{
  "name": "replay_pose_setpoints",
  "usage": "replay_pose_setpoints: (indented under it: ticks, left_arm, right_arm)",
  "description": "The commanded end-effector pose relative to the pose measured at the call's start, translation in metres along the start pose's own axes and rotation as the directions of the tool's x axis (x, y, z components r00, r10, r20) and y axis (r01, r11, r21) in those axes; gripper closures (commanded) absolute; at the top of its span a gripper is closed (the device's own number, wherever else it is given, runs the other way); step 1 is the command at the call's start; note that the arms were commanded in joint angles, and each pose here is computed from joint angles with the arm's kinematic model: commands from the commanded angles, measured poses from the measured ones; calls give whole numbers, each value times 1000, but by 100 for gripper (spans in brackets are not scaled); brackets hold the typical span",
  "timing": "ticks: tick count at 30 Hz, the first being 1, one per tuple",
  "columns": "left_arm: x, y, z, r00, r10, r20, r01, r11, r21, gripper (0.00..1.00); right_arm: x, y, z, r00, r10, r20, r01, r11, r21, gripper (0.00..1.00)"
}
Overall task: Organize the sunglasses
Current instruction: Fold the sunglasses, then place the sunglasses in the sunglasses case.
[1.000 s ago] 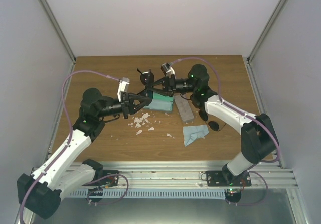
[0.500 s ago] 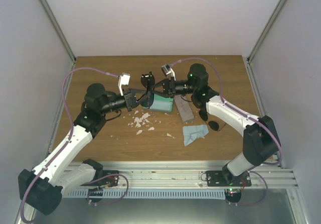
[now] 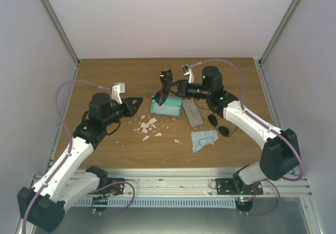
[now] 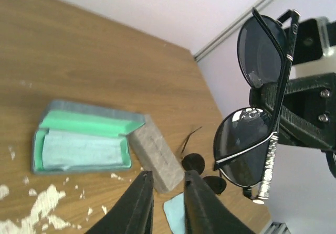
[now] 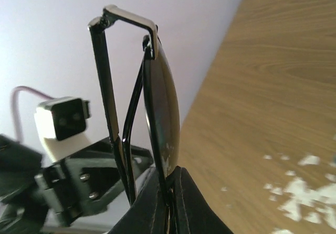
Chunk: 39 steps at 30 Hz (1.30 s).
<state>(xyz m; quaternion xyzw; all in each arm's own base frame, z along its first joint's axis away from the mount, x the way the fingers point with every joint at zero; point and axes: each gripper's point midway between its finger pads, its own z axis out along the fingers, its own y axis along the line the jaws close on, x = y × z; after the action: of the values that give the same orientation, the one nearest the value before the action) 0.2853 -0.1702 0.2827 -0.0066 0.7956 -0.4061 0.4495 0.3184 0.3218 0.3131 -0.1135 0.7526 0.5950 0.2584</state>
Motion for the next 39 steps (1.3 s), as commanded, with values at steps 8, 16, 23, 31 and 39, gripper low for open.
replay_pose_setpoints:
  ticks: [8, 16, 23, 31, 39]
  left_arm:
    - [40, 98, 78, 970, -178, -167, 122, 946, -300, 73]
    - [73, 176, 130, 938, -266, -224, 129, 865, -486, 83]
    - [91, 195, 155, 916, -283, -285, 124, 875, -468, 84]
    - [115, 191, 164, 879, -286, -382, 124, 910, -396, 84]
    - [100, 206, 134, 900, -314, -303, 128, 854, -505, 84]
  right_arm:
    - [44, -145, -29, 971, 172, 167, -233, 841, 489, 100]
    - [65, -174, -38, 942, 258, 215, -335, 769, 545, 99]
    - [69, -187, -28, 875, 371, 312, -484, 706, 518, 99]
    - [39, -175, -7, 964, 168, 207, -258, 787, 560, 99]
    - [32, -167, 11, 923, -308, -230, 384, 772, 507, 100]
